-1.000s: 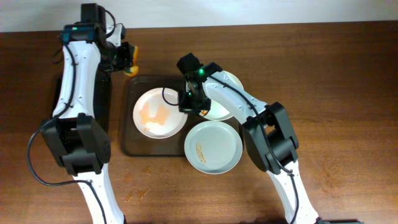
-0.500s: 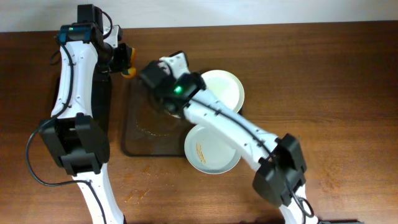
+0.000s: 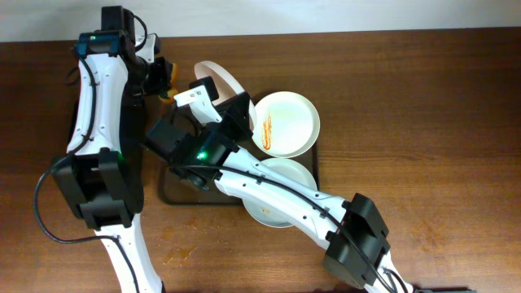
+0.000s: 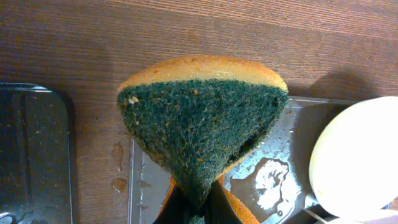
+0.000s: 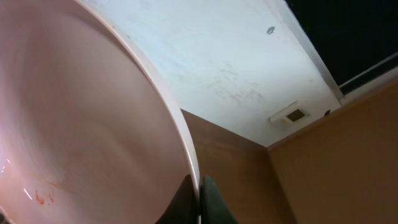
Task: Clean dirty plates on tray and stack at the side
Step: 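Lift the left gripper away and raise the plate with the right gripper, then place the cleaned plate on the table right of the tray, release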
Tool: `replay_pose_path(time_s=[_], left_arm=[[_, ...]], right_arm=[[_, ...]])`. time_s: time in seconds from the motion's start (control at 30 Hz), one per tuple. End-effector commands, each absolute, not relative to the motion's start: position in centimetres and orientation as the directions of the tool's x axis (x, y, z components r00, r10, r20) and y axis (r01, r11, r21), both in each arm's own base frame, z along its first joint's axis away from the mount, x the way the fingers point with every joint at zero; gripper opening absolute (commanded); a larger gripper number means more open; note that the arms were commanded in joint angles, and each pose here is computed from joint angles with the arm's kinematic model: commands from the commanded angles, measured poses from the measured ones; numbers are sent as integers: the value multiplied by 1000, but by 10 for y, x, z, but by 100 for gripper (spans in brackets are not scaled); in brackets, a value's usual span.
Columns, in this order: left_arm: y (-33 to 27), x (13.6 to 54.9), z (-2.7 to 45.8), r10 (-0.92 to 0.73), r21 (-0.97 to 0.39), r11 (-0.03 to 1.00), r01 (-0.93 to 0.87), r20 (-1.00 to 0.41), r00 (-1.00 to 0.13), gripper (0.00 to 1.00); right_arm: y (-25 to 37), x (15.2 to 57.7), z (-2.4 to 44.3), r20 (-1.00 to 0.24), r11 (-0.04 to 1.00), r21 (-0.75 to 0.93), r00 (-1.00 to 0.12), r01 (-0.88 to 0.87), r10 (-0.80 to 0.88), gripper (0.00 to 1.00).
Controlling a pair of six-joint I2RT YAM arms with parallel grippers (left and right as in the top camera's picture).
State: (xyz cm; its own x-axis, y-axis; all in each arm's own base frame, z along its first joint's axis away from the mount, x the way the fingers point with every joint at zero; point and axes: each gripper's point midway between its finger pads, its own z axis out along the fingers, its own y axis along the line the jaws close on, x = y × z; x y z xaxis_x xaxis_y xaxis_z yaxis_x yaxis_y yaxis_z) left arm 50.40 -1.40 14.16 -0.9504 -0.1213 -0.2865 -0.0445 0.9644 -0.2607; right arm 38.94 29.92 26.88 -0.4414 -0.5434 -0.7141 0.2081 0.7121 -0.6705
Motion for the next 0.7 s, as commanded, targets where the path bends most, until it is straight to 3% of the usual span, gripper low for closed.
replay_pose_path(time_s=[0.0, 0.1, 0.2, 0.3, 0.4, 0.57, 0.67], left_arm=[[-16, 503, 144, -102, -265, 964, -23, -289, -952, 1], [-16, 502, 143, -102, -265, 964, -23, -287, -952, 1], [-16, 503, 141, -102, -265, 964, -24, -283, -954, 1], [-18, 503, 128, -100, -266, 963, -29, -256, -961, 1], [-18, 503, 113, -100, -267, 963, -37, -226, -969, 1], [-20, 505, 106, -94, -267, 963, -33, -219, -971, 1], [-28, 507, 106, -79, -265, 964, -16, -230, -970, 1]], right_arm=[[296, 393, 277, -779, 785, -578, -435, 222, -451, 4], [285, 409, 232, -693, 911, -413, -642, -17, -327, 4], [272, 415, 224, -627, 974, -202, -750, -106, -212, 4], [236, 424, 213, -470, 986, 82, -878, -144, -89, 4], [182, 431, 203, -346, 982, 189, -937, -31, 37, 4], [44, 436, 186, -225, 951, 146, -927, 273, 300, 4], [0, 426, 166, -164, 921, 120, -907, 371, 387, 4]])
